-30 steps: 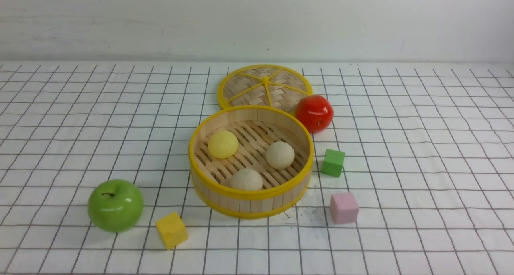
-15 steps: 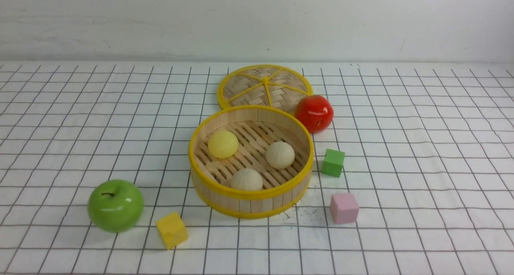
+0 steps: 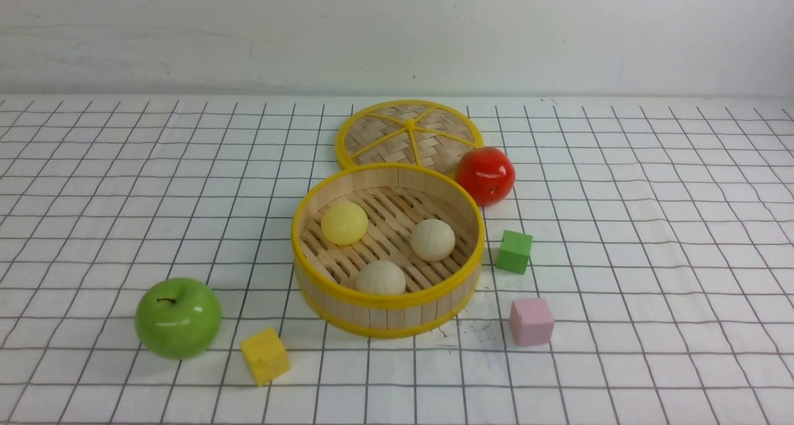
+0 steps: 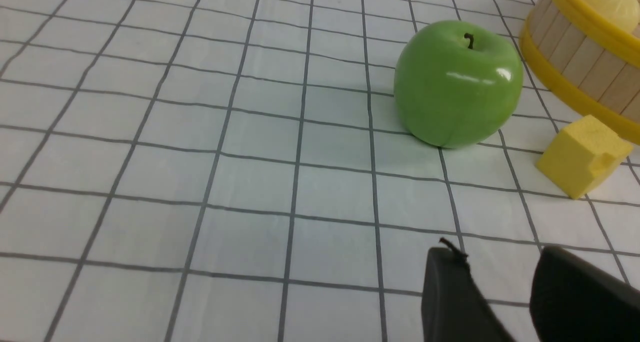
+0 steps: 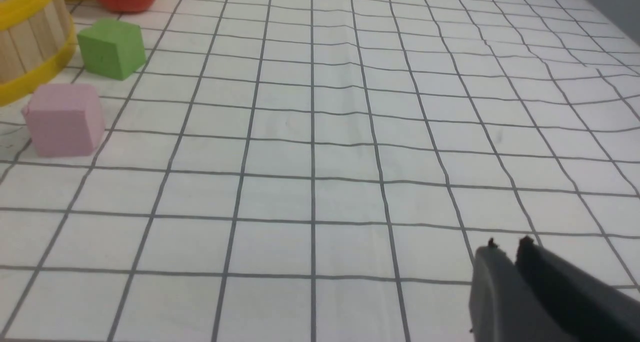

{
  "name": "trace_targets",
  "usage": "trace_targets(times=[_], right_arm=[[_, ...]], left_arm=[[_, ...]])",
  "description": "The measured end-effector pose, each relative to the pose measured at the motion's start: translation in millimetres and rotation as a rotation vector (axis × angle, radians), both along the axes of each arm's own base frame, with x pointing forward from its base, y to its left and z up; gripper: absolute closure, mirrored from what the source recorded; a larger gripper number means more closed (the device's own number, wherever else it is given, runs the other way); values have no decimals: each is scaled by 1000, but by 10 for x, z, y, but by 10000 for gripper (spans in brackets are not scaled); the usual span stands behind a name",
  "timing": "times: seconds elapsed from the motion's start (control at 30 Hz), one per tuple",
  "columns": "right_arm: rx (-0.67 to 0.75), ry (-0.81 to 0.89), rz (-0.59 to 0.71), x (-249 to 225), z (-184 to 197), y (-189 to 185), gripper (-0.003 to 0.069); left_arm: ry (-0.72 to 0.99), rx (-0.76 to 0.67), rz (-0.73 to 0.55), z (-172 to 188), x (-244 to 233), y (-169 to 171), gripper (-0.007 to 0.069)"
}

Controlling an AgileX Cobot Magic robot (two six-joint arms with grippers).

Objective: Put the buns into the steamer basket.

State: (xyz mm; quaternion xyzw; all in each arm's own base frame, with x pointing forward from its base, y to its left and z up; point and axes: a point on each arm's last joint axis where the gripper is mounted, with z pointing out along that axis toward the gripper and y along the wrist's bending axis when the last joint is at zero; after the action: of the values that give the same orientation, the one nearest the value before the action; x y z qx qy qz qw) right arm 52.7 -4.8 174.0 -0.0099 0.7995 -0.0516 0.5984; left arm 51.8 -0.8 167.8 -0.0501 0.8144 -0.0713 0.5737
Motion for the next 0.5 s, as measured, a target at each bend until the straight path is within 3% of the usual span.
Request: trace_targets(times=[0.5], right_arm=[[0, 0, 0, 0, 0, 0, 573]], left_arm=[[0, 0, 0, 0, 0, 0, 387]])
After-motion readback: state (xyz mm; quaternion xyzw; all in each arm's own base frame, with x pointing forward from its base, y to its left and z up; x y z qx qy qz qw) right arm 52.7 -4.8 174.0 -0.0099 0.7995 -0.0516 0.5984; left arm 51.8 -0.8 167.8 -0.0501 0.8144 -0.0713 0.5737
